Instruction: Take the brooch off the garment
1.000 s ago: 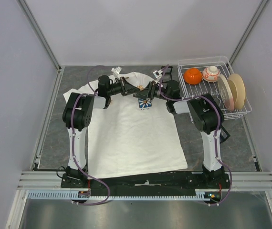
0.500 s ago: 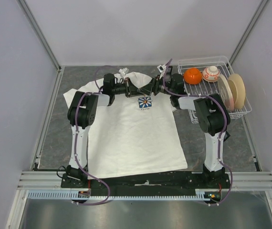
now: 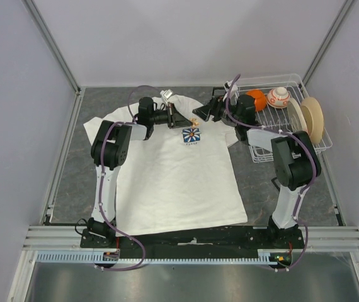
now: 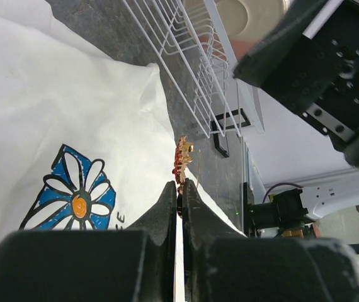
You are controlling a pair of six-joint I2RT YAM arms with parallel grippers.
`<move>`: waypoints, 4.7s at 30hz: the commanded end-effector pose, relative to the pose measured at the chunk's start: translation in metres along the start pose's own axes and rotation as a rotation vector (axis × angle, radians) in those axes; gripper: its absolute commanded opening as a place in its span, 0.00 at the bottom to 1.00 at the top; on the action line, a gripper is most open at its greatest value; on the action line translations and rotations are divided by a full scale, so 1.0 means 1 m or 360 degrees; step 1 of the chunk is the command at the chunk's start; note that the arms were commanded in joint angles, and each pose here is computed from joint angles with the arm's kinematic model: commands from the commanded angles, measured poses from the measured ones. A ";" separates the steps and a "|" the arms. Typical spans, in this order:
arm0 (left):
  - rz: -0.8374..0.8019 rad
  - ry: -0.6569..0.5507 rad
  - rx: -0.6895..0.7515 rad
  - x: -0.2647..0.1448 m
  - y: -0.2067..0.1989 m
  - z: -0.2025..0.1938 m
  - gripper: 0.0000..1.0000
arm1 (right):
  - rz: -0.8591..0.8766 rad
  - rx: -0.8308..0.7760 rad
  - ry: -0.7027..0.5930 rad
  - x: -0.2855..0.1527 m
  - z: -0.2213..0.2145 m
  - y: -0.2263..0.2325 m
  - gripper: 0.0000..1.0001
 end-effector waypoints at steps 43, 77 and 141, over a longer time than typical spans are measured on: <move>-0.0131 -0.0328 0.0239 -0.033 -0.035 0.019 0.02 | 0.0270 0.0160 0.0069 0.027 -0.048 0.000 0.56; -0.0133 -0.0260 0.0285 -0.023 -0.039 0.014 0.02 | 0.0231 0.0239 0.0006 0.026 -0.042 -0.011 0.38; 0.0020 -0.0296 0.0378 -0.021 -0.040 0.014 0.02 | 0.0221 0.0250 0.0014 0.026 -0.047 -0.012 0.49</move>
Point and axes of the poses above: each gripper's point midway between its finger pads, its own x axis out along the fingers, its own y axis along the line the jaws close on, z = x × y, the point moved 4 cm from there along -x, back along the fingers, and after that the axes turned 8 degrees about -x, right-handed, at the moved point
